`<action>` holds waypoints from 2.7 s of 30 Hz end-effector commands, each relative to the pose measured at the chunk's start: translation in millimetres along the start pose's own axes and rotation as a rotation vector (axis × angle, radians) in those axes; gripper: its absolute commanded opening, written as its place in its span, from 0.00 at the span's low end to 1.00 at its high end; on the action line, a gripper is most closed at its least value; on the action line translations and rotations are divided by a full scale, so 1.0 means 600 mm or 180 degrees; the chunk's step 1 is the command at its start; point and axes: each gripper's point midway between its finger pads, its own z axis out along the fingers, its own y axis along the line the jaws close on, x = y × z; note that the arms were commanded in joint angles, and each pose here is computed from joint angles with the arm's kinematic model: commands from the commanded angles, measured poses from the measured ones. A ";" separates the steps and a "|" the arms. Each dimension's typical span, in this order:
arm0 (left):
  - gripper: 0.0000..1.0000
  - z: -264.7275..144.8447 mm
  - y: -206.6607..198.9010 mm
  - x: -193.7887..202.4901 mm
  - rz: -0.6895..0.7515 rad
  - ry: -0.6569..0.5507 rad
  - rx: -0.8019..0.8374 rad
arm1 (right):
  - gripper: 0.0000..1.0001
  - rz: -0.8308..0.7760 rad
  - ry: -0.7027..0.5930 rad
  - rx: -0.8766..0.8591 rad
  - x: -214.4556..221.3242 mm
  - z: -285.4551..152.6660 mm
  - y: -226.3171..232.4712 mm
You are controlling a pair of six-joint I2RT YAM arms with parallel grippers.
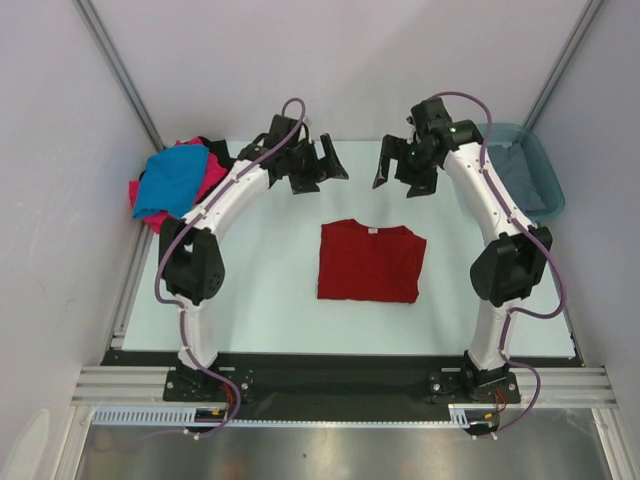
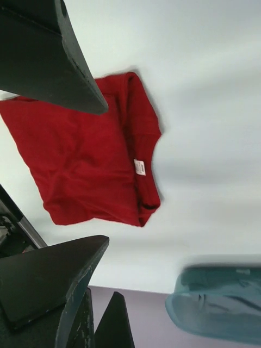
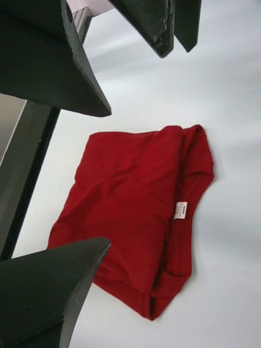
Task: Fold and stack the t-shirts
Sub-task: Fold the tshirt
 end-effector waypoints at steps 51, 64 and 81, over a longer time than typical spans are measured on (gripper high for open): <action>1.00 -0.175 0.091 0.188 0.0490 0.0123 -0.0724 | 0.99 -0.0572 -0.0059 0.1377 0.106 0.058 -0.038; 1.00 -0.212 0.161 0.175 0.0591 0.0120 -0.1011 | 1.00 -0.0531 -0.0009 0.1624 0.112 0.005 -0.065; 1.00 -0.206 0.148 0.151 0.0251 -0.0027 -0.0903 | 0.94 -0.0469 0.0201 0.1175 0.154 0.058 -0.026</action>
